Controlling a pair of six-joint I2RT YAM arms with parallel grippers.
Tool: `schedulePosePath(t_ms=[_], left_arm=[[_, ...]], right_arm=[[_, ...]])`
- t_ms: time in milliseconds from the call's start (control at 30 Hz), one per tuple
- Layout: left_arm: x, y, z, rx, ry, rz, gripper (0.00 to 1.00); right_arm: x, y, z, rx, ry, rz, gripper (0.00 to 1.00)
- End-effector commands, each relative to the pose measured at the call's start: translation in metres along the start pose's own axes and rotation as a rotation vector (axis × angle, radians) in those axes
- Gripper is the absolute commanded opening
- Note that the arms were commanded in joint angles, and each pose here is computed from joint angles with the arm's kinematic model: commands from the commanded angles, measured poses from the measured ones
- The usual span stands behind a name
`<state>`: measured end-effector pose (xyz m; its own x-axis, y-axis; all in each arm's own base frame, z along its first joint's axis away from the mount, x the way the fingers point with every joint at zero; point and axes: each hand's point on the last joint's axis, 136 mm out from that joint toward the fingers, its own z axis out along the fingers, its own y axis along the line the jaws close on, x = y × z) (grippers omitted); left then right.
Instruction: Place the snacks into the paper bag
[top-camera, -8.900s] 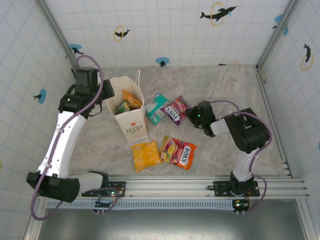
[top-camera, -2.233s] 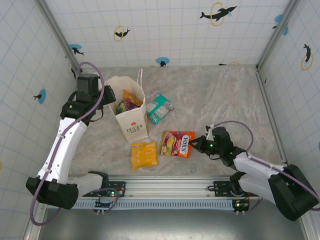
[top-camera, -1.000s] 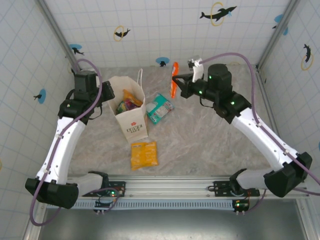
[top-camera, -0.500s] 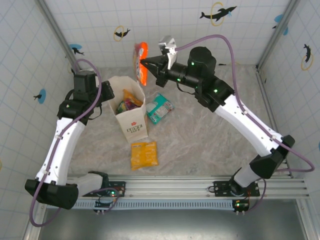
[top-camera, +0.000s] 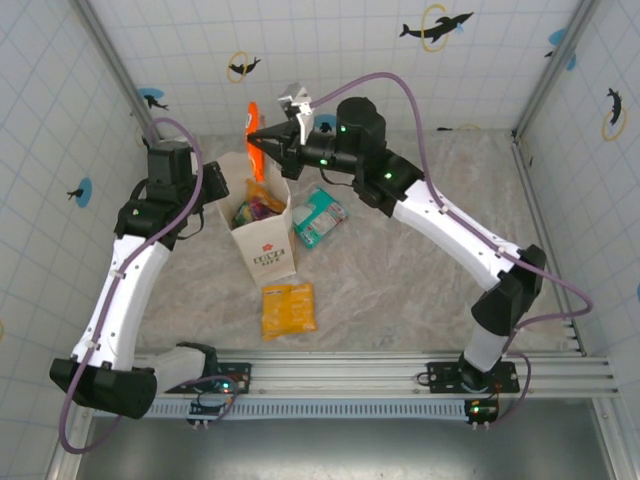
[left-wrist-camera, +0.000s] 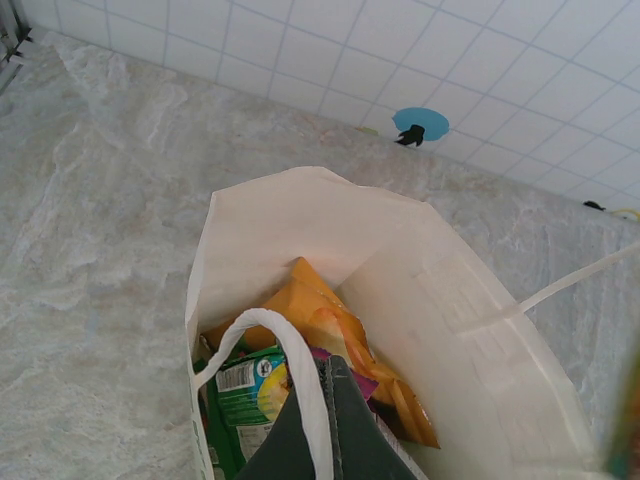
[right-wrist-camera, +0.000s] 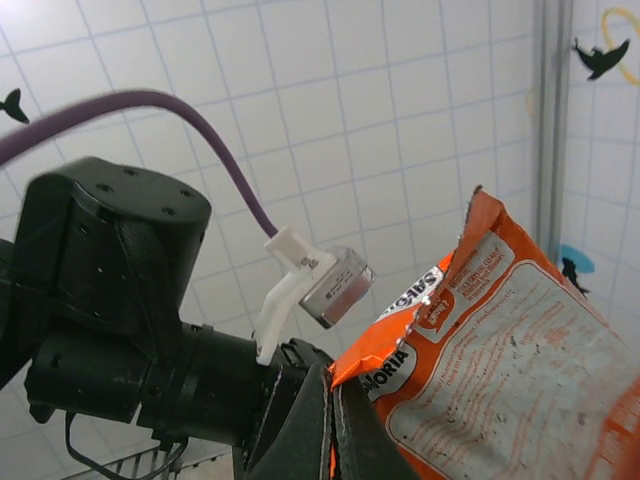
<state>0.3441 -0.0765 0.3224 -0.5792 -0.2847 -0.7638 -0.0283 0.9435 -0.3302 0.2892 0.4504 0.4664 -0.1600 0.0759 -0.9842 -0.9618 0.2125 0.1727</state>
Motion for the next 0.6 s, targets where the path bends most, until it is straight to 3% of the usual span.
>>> schedulePosePath(t_ms=[0,567], left_arm=[[-0.013,-0.002,-0.011,0.004,-0.046,-0.009,0.0],[-0.01,-0.001,-0.009,0.005,-0.039,-0.008,0.0]], right_arm=[[-0.031,0.016,0.003,-0.062,-0.096,-0.035,0.0],[0.026,-0.005,0.036,-0.085,0.008,0.084,0.0]])
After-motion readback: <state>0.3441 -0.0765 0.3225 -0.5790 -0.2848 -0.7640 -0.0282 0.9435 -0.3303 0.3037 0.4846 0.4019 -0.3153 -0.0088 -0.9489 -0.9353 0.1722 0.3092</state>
